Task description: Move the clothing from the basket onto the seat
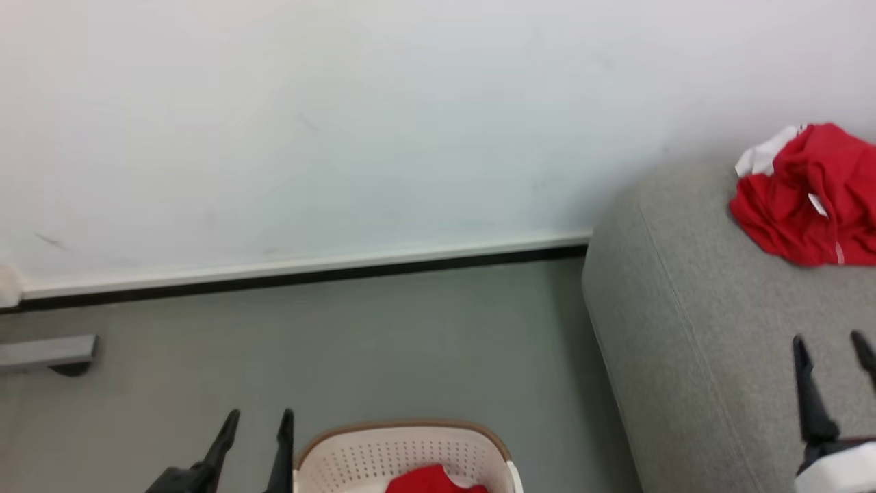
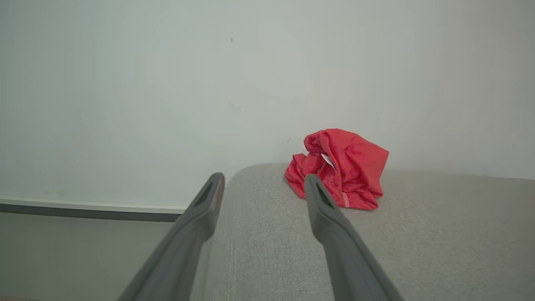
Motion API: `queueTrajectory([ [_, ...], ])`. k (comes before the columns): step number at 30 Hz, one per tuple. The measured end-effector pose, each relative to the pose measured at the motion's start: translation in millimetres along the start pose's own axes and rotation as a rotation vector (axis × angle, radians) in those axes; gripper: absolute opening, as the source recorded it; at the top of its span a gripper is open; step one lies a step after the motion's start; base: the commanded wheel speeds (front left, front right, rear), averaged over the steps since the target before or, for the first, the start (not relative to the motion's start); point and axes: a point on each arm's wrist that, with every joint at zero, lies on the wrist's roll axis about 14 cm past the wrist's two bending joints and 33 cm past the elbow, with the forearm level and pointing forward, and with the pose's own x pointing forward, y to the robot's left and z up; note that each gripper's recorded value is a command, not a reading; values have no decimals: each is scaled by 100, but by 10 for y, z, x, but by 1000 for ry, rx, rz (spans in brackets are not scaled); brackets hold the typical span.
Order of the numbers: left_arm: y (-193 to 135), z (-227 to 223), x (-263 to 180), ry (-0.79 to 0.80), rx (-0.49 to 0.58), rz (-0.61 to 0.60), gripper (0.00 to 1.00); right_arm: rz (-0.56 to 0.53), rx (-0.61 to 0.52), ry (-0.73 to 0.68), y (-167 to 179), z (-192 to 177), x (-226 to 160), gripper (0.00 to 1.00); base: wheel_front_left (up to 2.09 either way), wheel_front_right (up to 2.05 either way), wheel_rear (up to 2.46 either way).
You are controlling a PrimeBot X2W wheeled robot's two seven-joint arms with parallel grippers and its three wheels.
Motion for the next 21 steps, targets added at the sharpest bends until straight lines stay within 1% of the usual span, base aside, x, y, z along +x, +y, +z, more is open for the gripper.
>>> queueTrajectory([
  [6, 272, 67, -265, -24, 3, 96, 100, 47, 66, 2, 384, -90, -233, 100, 0, 0, 0],
  [10, 357, 31, -394, -17, -4, 129, 100, 75, 119, 35, 615, -221, -369, 100, 0, 0, 0],
  [17, 504, -42, -564, -2, -13, 185, 100, 95, 168, 94, 835, -414, -570, 100, 0, 0, 0],
  [21, 519, -73, -603, 4, -21, 196, 100, 103, 185, 115, 915, -477, -625, 100, 0, 0, 0],
])
